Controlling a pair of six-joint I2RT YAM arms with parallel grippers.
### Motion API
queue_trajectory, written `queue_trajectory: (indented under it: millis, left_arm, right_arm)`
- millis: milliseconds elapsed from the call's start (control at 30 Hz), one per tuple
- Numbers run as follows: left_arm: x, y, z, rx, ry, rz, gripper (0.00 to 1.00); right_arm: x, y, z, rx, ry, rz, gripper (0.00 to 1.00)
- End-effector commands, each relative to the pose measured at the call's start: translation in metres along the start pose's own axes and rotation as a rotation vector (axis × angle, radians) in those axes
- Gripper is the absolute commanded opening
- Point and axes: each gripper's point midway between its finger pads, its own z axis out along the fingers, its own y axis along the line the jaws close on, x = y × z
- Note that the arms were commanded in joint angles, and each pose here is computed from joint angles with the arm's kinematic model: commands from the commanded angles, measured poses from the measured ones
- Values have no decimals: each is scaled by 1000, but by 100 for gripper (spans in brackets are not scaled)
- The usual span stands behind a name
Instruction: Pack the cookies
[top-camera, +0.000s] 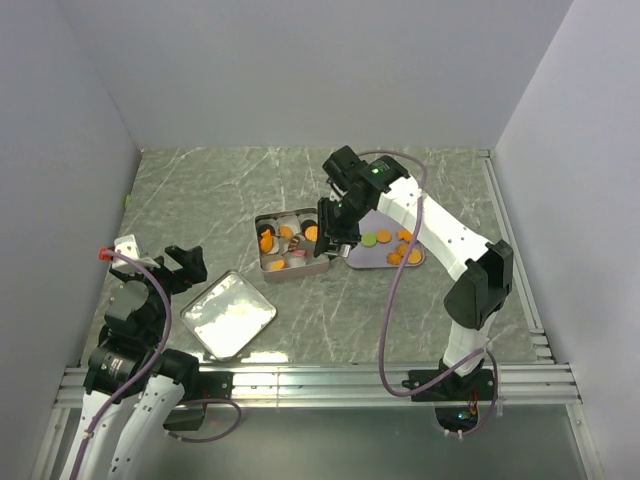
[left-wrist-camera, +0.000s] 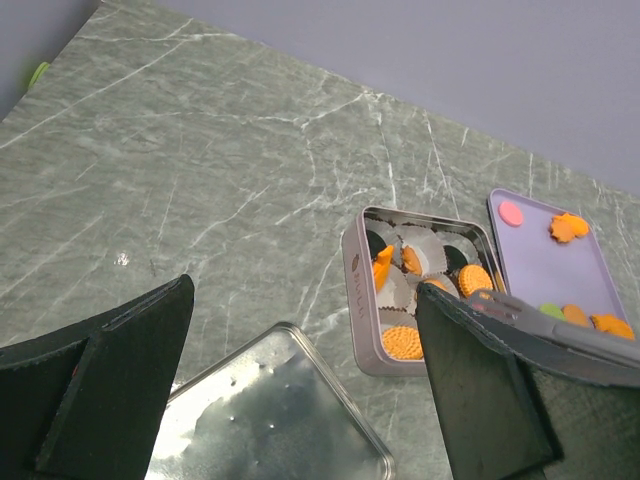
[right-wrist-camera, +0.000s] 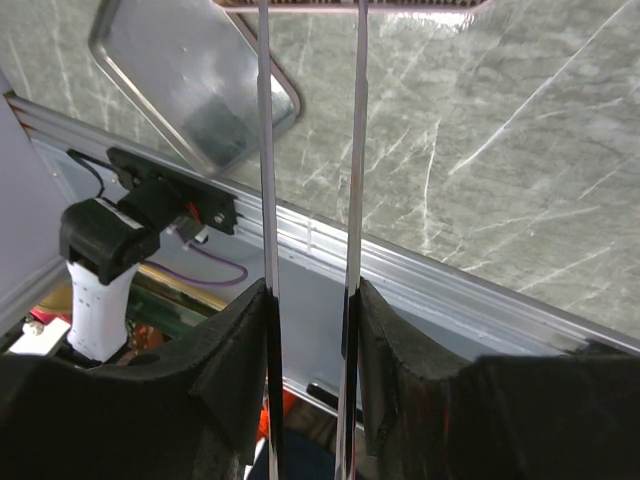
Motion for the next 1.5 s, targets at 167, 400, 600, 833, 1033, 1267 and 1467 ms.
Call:
queue_trajectory:
  millis: [167,400,600,833,1033,1267,1467]
  left_arm:
    - [-13,-1,-2,4,-52,-16,99]
    - [-14,0,-2,-1,-58,-19,99]
    - [-14,1,-3,-6,-60,-22,100]
    - [-13,1,-2,-8,-58,-19,99]
    - [-13,1,-2,-8,-58,-19,99]
    - [-12,1,-1,-7,-54,-16,99]
    - [-12,-2,-1,6,-48,-10,99]
  right_arm:
    - [8,6,15,-9,24,-13,34]
    - [4,5,25,8,28,-10,40]
    - [-2,6,28,22,25,-8,48]
    - [-9,11,22,25,6,-16,54]
    - [-14,13,18,35,-8,-17,56]
    - [-31,7,-21,44,-104,2,56]
    - [-37,-29,-47,81,-155,53,56]
